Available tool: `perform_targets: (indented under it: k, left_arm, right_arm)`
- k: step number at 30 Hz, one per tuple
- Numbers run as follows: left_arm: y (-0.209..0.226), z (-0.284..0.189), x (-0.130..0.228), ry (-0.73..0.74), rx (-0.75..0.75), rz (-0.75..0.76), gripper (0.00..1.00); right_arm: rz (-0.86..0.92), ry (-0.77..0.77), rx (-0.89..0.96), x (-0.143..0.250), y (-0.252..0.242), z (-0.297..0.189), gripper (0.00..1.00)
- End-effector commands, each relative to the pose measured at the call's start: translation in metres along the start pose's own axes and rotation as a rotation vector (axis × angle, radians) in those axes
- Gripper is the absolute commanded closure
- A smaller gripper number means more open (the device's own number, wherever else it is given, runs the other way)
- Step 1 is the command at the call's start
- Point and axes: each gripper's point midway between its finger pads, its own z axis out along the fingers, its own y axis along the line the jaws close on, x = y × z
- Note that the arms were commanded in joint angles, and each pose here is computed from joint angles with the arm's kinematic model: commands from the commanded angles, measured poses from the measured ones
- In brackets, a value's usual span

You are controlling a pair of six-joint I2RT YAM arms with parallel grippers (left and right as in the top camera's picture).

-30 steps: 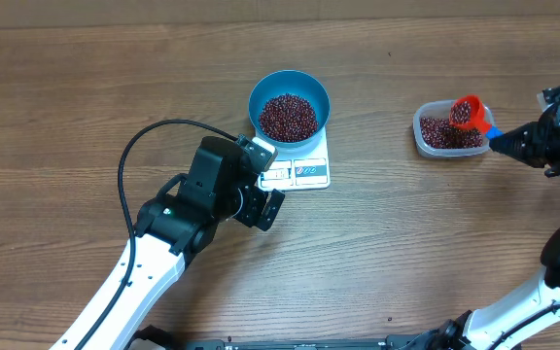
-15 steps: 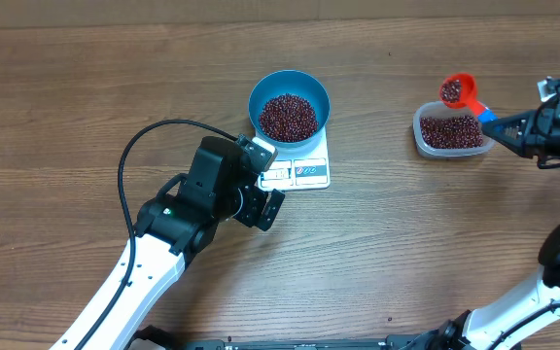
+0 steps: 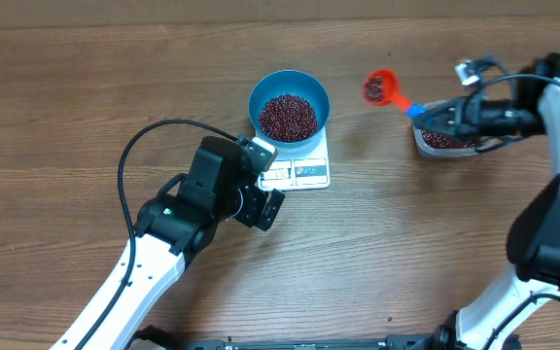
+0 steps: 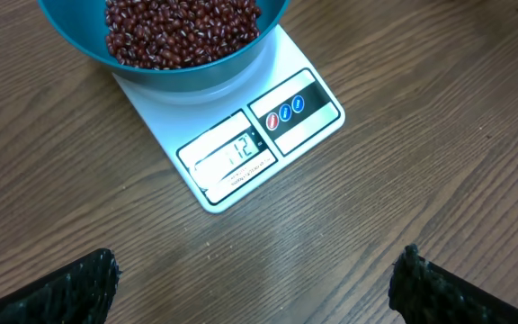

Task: Scoop item into bowl and weigh 150g on scale
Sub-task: 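Lift the filled scoop with the right gripper over the blue bowl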

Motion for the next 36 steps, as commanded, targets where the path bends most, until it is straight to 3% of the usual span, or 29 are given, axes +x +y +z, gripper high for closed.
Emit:
perform_targets:
  k: [1,10,19,36]
  left_arm:
    - [0.003,-0.003,-0.008,-0.017,-0.011,0.007,0.00]
    - [0.003,-0.003,-0.008,-0.018,-0.011,0.007,0.01]
    - [0.003,-0.003,-0.008,-0.017,-0.011,0.007,0.01]
    - [0.003,-0.003,-0.008,-0.017,-0.011,0.007,0.01]
  right_arm:
    - [0.005,0.033,-0.035,-0.003,0.009,0.025,0.96]
    - [0.009,0.164,0.158,-0.004,-0.002,0.085,0.96]
    - [-0.070,0.223,0.416,-0.011,-0.004,0.107,0.96]
    - [-0.383,0.219,0.970,-0.030,0.023,0.135,0.96]
